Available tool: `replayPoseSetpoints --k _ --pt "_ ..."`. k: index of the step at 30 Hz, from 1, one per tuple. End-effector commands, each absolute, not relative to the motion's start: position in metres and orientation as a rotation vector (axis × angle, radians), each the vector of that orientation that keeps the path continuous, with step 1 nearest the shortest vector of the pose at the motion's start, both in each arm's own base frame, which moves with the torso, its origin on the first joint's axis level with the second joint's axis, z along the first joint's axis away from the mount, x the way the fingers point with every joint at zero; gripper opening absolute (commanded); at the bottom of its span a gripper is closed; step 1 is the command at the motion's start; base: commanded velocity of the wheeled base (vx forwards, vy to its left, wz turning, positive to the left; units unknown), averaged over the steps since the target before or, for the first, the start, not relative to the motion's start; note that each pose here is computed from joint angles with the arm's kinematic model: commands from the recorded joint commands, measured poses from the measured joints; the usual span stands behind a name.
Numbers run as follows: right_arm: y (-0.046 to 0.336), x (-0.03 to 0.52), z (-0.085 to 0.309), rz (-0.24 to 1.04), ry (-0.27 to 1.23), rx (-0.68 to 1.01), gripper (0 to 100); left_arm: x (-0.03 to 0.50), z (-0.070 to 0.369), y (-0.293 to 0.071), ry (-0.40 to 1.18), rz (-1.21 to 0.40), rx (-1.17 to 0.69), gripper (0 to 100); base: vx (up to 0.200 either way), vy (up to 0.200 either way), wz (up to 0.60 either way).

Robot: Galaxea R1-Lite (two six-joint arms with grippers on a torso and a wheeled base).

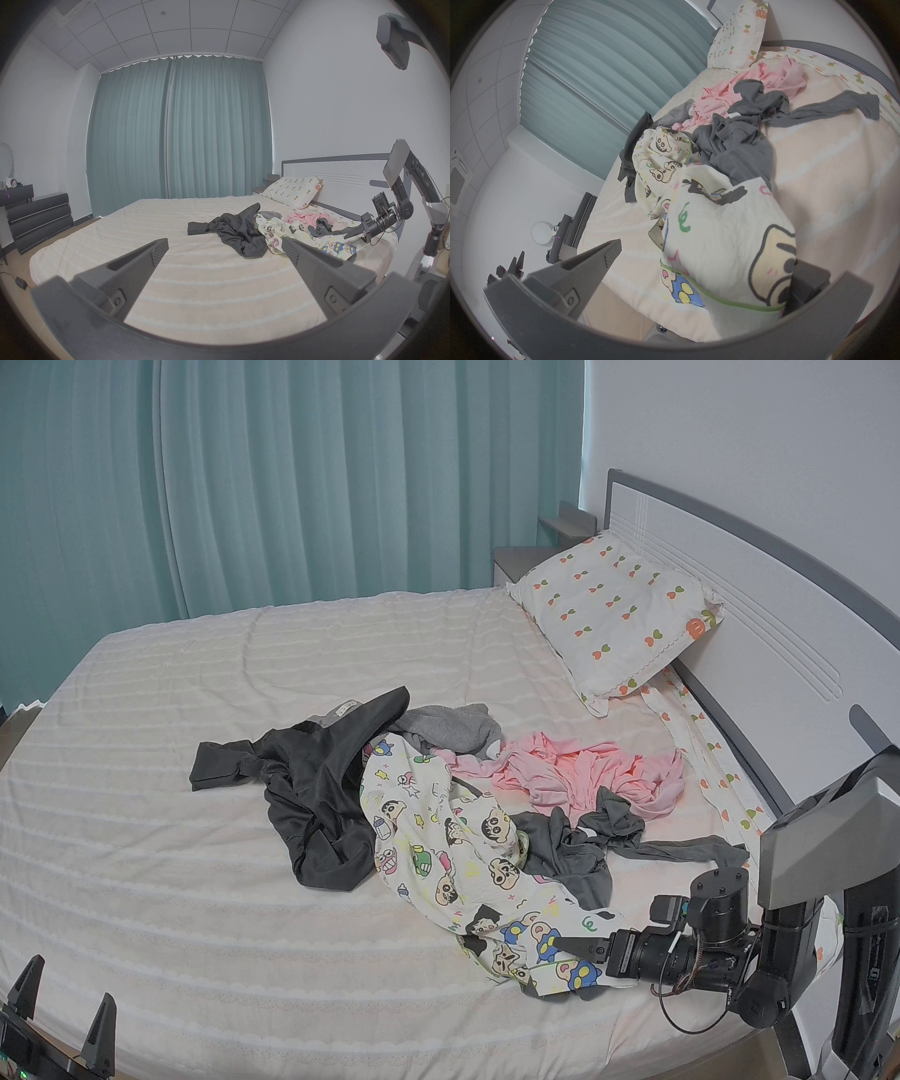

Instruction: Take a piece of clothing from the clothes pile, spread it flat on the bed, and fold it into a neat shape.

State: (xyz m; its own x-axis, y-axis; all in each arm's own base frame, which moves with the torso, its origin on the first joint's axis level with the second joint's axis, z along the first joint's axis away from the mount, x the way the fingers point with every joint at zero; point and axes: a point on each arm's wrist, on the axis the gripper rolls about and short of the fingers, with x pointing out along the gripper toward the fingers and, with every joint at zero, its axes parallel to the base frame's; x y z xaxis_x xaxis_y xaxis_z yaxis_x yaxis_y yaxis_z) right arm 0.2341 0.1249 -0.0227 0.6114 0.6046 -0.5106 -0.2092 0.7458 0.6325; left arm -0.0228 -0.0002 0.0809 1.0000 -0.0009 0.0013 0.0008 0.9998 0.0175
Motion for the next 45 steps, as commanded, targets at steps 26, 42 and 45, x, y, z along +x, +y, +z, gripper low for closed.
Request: replayPoseSetpoints --k 26,42,45 --pt "0.11 0.199 -0.011 0.422 0.808 0.468 100 -0.022 0.076 0.0 0.003 0.0 0.017 100 0.0 0.0 0.0" --pt "0.139 0.186 0.014 0.58 0.736 0.48 100 -0.022 0.076 0.0 0.003 0.0 0.017 100 0.0 0.0 0.0" --pt "0.144 0.19 0.016 0.596 0.712 0.485 100 -0.022 0.076 0.0 0.005 0.0 0.017 100 0.0 0.0 0.0"
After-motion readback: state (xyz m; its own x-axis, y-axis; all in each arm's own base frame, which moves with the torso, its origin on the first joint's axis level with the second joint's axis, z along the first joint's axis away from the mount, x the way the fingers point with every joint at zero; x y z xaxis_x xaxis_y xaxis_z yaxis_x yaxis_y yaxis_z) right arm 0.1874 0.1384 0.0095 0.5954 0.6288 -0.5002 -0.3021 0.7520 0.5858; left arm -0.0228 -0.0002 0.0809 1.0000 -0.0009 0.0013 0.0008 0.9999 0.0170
